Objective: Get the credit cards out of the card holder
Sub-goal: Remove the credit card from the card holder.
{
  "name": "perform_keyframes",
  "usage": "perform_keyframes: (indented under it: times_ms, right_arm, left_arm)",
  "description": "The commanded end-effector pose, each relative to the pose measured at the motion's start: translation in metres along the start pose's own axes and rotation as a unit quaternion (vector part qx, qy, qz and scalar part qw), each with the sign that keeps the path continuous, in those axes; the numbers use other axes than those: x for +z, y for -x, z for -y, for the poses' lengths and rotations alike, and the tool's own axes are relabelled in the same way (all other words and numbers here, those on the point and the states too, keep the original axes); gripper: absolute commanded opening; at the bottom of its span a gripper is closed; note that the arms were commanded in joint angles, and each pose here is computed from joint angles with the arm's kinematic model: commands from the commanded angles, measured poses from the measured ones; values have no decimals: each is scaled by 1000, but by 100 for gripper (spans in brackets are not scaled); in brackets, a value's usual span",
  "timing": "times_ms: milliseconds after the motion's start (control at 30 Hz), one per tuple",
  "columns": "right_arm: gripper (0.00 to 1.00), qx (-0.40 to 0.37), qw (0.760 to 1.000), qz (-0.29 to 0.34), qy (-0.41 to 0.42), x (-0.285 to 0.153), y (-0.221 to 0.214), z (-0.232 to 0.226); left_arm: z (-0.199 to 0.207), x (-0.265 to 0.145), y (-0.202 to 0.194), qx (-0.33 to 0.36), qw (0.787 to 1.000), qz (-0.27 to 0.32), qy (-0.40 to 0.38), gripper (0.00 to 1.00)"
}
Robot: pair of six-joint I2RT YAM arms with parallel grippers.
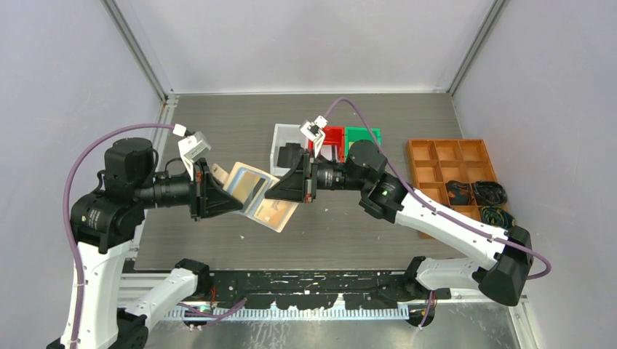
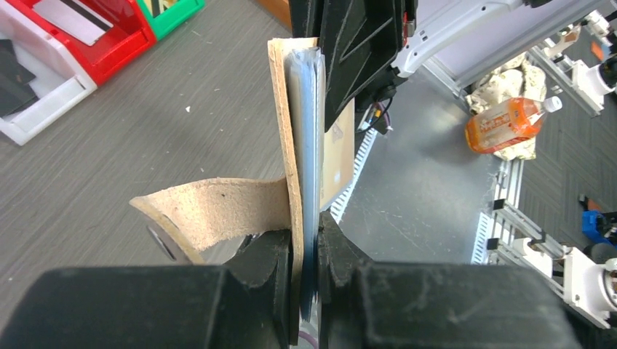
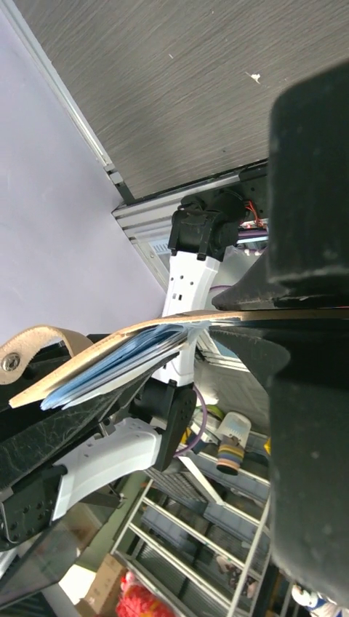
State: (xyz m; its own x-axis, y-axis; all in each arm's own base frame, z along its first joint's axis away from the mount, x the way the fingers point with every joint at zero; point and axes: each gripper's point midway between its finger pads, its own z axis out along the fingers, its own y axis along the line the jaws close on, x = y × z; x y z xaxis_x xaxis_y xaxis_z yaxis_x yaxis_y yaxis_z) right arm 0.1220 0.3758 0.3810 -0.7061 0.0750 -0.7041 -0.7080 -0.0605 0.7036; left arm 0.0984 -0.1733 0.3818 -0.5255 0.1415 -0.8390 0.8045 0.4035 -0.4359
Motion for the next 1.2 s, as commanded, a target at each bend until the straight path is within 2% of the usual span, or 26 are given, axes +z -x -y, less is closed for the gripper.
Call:
perform_keyframes:
  times_ms: [0, 133, 500, 700, 867, 1167]
  right_arm:
    - [1, -52, 997, 54, -7, -4, 29, -17]
    - [1, -53, 997, 55, -26, -5, 31, -11]
    - [1, -50, 997, 43, -43, -3, 29, -3]
    - [1, -46, 996, 42, -69, 0, 31, 7]
    - [1, -38, 996, 42, -68, 2, 31, 7]
    - [1, -19, 996, 45, -71, 5, 33, 1]
  left_arm:
    - [1, -4, 7, 40, 999, 19, 6, 17]
    - [5, -5, 5, 46, 999, 20, 0, 20]
    - [22, -10, 5, 52, 998, 21, -32, 19]
    - [34, -10, 10, 26, 997, 32, -59, 28]
    - [20, -4, 10, 10, 999, 38, -34, 31]
    - [-26, 2, 16, 4, 995, 73, 72, 33]
